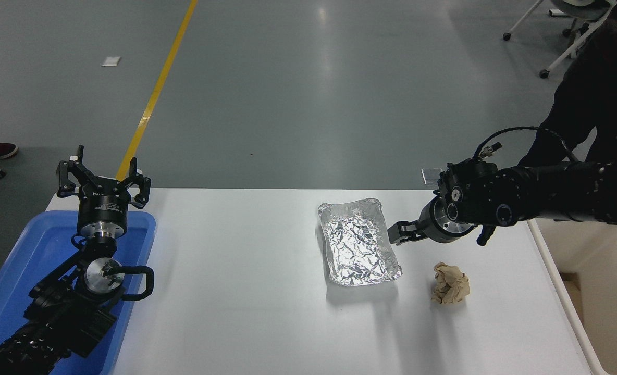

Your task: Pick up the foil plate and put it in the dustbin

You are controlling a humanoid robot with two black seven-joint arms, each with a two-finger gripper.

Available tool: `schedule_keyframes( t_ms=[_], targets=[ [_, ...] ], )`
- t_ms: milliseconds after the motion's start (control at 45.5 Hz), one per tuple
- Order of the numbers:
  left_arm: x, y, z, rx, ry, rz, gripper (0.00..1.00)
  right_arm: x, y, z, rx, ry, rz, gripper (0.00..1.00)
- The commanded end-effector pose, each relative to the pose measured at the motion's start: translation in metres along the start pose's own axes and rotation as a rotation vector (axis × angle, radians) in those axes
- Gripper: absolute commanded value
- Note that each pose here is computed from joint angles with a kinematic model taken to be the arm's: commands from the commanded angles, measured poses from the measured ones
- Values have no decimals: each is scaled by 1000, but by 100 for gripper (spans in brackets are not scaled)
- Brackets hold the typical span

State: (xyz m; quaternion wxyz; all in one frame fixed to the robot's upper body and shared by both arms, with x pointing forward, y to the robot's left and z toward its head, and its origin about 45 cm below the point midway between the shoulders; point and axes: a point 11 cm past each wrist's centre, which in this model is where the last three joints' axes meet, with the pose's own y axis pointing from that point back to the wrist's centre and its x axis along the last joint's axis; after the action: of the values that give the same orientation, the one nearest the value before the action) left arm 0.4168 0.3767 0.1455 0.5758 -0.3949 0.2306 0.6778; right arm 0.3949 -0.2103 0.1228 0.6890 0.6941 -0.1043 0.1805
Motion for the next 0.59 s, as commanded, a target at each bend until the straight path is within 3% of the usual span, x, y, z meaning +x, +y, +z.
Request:
schedule_keyframes(
  t_ms=[0,132,571],
  targets=[
    [-1,0,0,1,1,-3,99,-15,-30,-16,30,-73,96,88],
    [-1,0,0,1,1,-3,99,-13,-38,-25,48,-120,146,85],
    [-1,-1,0,0,1,-3,99,-24,-54,-17,30,-164,203,63]
  ],
)
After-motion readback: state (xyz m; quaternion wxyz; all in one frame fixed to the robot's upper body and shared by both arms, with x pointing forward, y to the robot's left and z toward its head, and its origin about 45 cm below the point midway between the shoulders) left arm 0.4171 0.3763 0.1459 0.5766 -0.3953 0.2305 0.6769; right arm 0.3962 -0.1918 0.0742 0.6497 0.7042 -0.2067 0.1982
